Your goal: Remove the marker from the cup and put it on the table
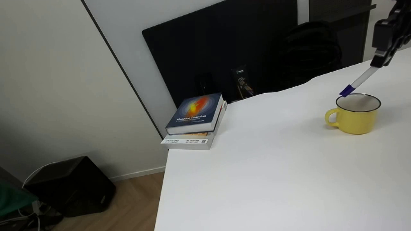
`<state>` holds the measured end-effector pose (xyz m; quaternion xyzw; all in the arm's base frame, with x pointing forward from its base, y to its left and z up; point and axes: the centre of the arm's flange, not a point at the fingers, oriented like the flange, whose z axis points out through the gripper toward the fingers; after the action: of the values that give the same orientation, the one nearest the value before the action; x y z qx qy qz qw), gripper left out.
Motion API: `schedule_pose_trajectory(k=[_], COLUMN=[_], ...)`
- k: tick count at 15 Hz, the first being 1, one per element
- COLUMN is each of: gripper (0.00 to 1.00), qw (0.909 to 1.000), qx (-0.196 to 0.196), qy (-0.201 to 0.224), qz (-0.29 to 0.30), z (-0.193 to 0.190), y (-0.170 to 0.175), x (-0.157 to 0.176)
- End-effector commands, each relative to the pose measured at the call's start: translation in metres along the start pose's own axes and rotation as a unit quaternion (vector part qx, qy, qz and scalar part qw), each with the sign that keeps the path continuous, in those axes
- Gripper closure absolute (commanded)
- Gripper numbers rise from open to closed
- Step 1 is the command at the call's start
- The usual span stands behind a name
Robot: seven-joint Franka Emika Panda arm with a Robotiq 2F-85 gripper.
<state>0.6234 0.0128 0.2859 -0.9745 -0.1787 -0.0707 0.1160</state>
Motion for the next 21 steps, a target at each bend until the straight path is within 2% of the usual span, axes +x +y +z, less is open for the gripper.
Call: schedule_pose_trajectory(k=[1, 6, 13, 21], gripper=[0.96, 0.96, 0.96, 0.96], qw=[0.9984, 0.9910, 0.9729, 0.9525], qx=[0.051, 0.126, 0.219, 0.271], qy=[0.004, 0.011, -0.011, -0.028], qz=[0.021, 0.043, 0.071, 0.135], z=[0.000, 0.016, 0.058, 0.087], y=[0.003, 0.010, 0.003, 0.013], x=[-0.009, -0.031, -0.074, -0.155])
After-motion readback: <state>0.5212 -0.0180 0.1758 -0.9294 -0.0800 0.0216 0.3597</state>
